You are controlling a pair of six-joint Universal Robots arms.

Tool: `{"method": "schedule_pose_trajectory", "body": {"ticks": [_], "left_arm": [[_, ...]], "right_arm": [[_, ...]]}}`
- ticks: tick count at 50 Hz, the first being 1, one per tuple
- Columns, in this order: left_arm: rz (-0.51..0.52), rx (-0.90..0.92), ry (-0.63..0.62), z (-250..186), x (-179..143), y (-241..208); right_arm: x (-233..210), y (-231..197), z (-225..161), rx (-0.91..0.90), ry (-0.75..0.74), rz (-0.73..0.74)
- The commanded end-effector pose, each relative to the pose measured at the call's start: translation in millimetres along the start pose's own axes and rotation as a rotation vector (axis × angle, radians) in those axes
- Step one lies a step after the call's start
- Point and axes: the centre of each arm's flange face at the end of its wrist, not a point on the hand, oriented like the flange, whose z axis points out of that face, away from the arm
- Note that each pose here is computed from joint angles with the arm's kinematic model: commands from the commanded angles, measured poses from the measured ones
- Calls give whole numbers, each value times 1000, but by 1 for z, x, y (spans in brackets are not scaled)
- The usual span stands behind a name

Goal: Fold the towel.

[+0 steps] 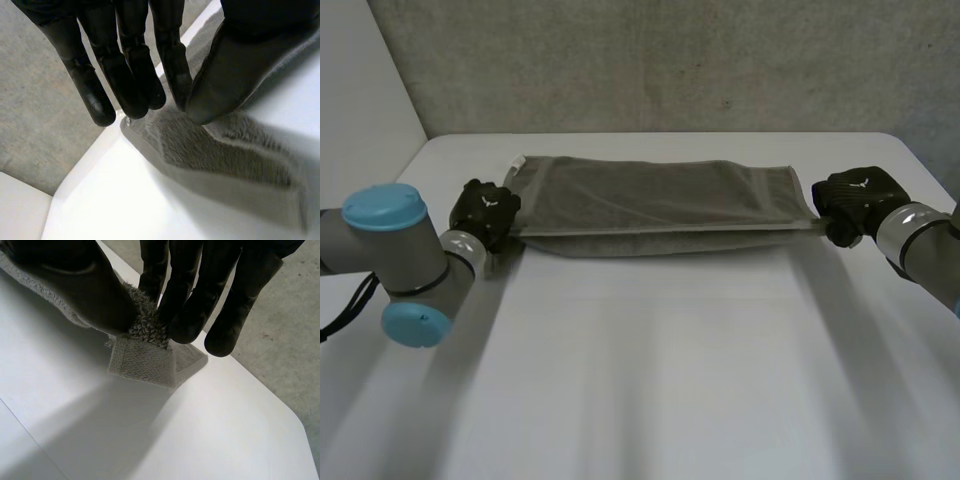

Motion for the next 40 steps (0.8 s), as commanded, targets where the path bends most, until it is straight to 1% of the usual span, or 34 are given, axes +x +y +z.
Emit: {"method": "schedule_pose_trajectory", "body": {"ticks": [1,9,15,17,18,20,26,28,29,31,32,34,35,37,40], "left_arm": [[0,21,6,-4,-2,-10],[5,15,34,-9,6,-9],[6,47,38,-12,2,-20],[5,56,16,-16,-10,-27],[5,56,16,-16,-11,-27],[10,76,-11,-25,-24,-40],[18,91,-33,-42,-40,-54],[19,102,-5,-55,-43,-63],[19,102,-4,-55,-43,-63],[17,102,47,-70,-41,-68],[17,102,47,-70,-41,-68],[11,103,114,-87,-35,-72],[11,103,114,-87,-35,-72],[5,103,160,-102,-31,-77],[5,105,172,-109,-31,-80]], "right_arm": [[-2,1,-2,-4,-6,5],[-6,3,-3,-9,-14,7],[-6,2,-4,-10,-16,7],[-4,-1,-6,-5,-15,7],[-4,-1,-6,-5,-15,7],[0,-7,-11,4,-4,5],[4,-20,-25,18,7,-6],[6,-30,-38,20,6,-7],[6,-30,-38,20,6,-7],[6,-38,-53,5,-9,-3],[6,-38,-53,5,-9,-3],[6,-44,-69,-8,-27,-12],[6,-44,-69,-8,-27,-12],[8,-49,-85,-3,-43,-35],[10,-49,-92,-5,-46,-41]]}}
